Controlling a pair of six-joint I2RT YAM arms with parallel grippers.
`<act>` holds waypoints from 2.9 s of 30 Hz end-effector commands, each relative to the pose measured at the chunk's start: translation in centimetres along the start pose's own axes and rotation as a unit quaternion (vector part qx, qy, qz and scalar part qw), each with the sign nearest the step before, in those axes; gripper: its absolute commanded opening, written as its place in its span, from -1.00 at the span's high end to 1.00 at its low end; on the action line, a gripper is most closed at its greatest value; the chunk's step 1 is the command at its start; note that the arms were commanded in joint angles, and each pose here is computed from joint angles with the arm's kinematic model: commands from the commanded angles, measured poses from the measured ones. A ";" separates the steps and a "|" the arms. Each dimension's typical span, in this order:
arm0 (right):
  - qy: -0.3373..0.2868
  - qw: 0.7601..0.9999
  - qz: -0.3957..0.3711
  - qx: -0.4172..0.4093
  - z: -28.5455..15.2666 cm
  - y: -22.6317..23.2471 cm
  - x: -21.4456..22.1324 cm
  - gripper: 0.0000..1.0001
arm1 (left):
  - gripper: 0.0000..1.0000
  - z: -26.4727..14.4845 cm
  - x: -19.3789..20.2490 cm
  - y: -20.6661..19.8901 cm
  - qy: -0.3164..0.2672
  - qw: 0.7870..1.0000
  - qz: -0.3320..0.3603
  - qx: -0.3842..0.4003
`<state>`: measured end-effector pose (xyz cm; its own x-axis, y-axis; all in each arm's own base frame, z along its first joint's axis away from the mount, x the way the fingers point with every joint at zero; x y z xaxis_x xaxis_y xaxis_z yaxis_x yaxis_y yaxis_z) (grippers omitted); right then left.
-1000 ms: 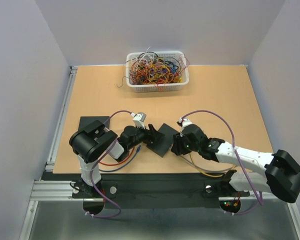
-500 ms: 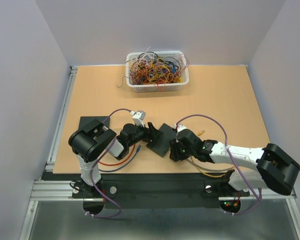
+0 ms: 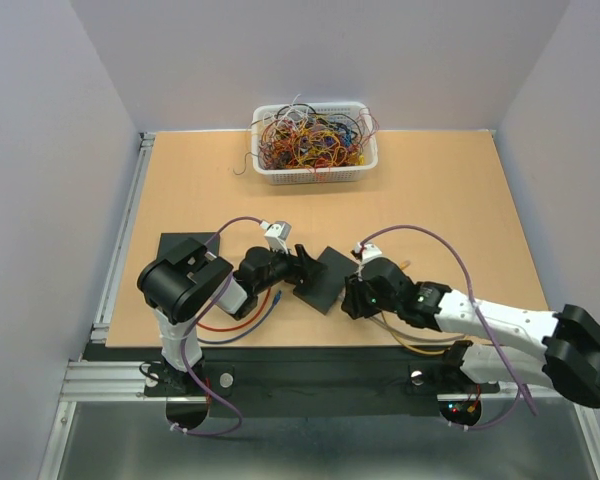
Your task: Insert the plug into the switch port
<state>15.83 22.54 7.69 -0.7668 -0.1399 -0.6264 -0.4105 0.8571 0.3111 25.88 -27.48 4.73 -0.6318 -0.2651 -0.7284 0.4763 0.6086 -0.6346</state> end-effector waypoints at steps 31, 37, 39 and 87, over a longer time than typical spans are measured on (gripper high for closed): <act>0.044 0.996 -0.010 0.079 3.1 -1.8 1.4 0.56 | -0.63 -2.6 5.7 4.7 0.100 0.990 -0.029 -0.092; 0.029 0.996 -0.017 0.079 3.3 -1.4 0.3 0.71 | -0.62 -3.4 6.4 4.3 0.100 0.990 -0.048 -0.084; 0.021 0.997 -0.022 0.077 3.3 -1.1 -0.4 0.74 | -0.59 -3.5 6.9 4.1 0.105 0.990 -0.049 -0.083; -0.209 0.944 -0.171 -0.188 6.4 12.8 -15.5 0.99 | -0.59 -3.0 13.5 3.2 0.219 0.968 -0.048 -0.113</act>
<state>21.31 25.18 4.73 -0.6733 -0.4863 -0.5570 -0.5827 0.8127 -0.0052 28.00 -27.80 4.03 -0.4900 -0.3608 -0.7936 0.4043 0.7124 -0.5736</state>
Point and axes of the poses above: each gripper's point midway between its finger pads, its own z axis out along the fingers, its own y axis along the line the jaws close on, x = y × z, the point moved 3 cm from there along -z, back along the fingers
